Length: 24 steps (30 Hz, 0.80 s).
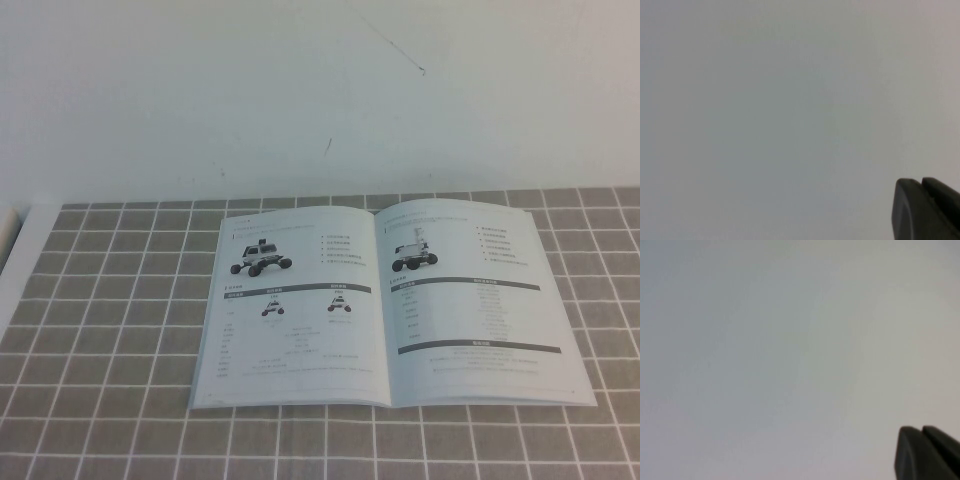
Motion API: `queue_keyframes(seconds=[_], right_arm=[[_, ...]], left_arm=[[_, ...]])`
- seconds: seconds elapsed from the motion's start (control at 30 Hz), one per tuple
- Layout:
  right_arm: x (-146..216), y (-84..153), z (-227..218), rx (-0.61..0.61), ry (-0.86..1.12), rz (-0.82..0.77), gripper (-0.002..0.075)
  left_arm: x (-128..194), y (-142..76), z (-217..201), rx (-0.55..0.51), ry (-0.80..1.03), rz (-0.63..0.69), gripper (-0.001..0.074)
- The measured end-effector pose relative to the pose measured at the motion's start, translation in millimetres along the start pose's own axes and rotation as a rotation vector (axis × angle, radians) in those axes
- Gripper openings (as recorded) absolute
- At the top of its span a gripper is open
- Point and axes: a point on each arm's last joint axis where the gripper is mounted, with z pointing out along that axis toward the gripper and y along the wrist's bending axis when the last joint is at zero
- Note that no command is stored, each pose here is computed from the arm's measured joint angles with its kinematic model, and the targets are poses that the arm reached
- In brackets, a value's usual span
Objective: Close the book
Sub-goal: 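Close the open booklet and leave it lying on the table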
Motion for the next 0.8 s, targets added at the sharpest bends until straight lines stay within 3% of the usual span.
queue_keyframes(seconds=[0.4, 0.5, 0.67, 0.8], right_arm=[[-10.6, -9.7, -1.1, 0.104, -0.12, 0.052, -0.0003], [-9.8, -12.6, -1.4, 0.133, -0.115, 0.099, -0.0003], [-9.6, -9.6, 7.0, 0.102, 0.061, 0.085, -0.0003], [-26.3, -4.7, 18.3, 0.031, 0.133, -0.073, -0.0003]], left_arm=[[-8.8, 0.7, -0.4, -0.007, -0.097, -0.02, -0.0002], [-8.6, 3.4, -0.5, -0.032, -0.096, -0.106, -0.0002], [-9.3, 7.3, 1.4, -0.077, -0.019, -0.371, -0.0002], [-37.5, 3.8, 9.1, -0.041, 0.044, -0.363, -0.0002]])
